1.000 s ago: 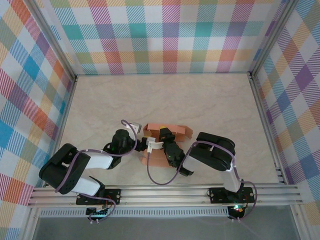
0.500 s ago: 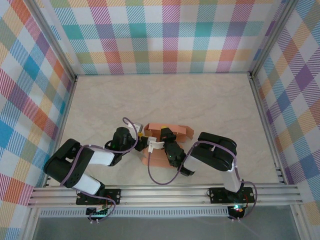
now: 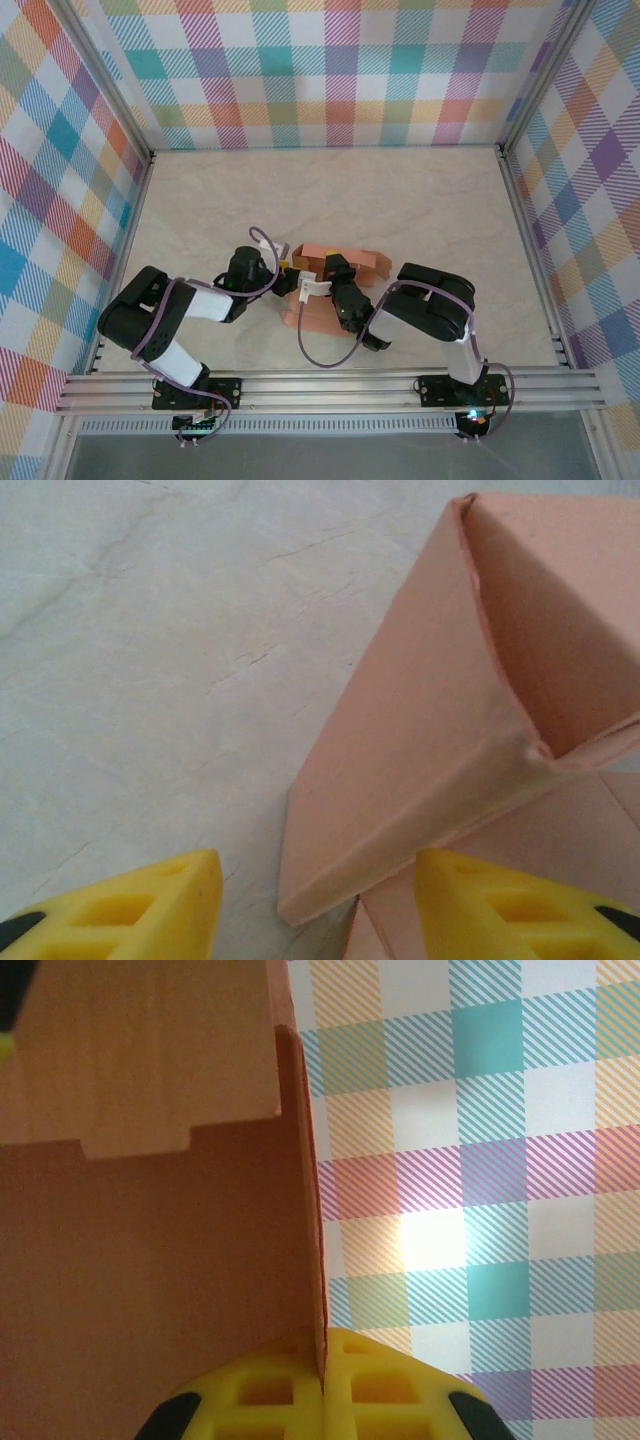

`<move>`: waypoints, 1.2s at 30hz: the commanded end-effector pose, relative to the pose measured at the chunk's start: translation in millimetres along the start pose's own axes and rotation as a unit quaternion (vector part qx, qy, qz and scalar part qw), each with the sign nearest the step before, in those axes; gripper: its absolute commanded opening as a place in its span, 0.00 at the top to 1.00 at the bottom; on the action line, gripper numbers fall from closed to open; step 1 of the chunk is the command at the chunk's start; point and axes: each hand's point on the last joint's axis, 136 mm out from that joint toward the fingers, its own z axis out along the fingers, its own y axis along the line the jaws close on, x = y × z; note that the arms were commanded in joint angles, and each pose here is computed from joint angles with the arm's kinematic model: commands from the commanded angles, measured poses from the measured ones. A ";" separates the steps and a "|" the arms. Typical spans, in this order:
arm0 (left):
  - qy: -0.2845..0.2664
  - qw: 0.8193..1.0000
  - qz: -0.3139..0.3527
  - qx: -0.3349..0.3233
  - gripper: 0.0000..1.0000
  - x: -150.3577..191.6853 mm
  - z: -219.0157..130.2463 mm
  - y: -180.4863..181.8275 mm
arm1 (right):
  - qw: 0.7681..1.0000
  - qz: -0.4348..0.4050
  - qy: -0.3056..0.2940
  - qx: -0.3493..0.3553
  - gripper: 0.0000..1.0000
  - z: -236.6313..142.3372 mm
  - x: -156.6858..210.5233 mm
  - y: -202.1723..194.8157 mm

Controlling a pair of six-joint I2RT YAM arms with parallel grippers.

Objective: Fold the paper box

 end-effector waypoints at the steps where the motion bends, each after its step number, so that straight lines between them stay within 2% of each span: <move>1: -0.009 0.999 0.021 0.027 0.56 -13.1 6.3 -6.0 | 0.998 -0.039 0.017 -0.038 1.00 -3.8 13.4 30.8; 3: -0.007 0.999 0.020 0.040 0.63 -15.1 9.5 -9.8 | 0.998 -0.039 0.016 -0.038 1.00 -3.8 13.2 31.1; 5: -0.004 0.999 0.018 0.051 0.65 -15.4 13.0 -12.4 | 0.998 -0.040 0.017 -0.038 1.00 -3.8 13.2 31.4; 19: -0.002 0.996 0.025 0.080 0.65 -15.6 24.9 -32.2 | 0.998 -0.042 0.016 -0.039 1.00 -2.0 11.1 34.4; 31: -0.009 0.999 0.018 0.030 0.81 -15.4 39.5 -16.0 | 0.998 -0.042 0.001 -0.037 1.00 -6.9 -1.6 34.2; 36: -0.018 0.999 0.012 0.027 0.80 -20.2 46.3 -20.1 | 0.998 -0.048 -0.004 -0.034 1.00 -6.7 -7.6 33.3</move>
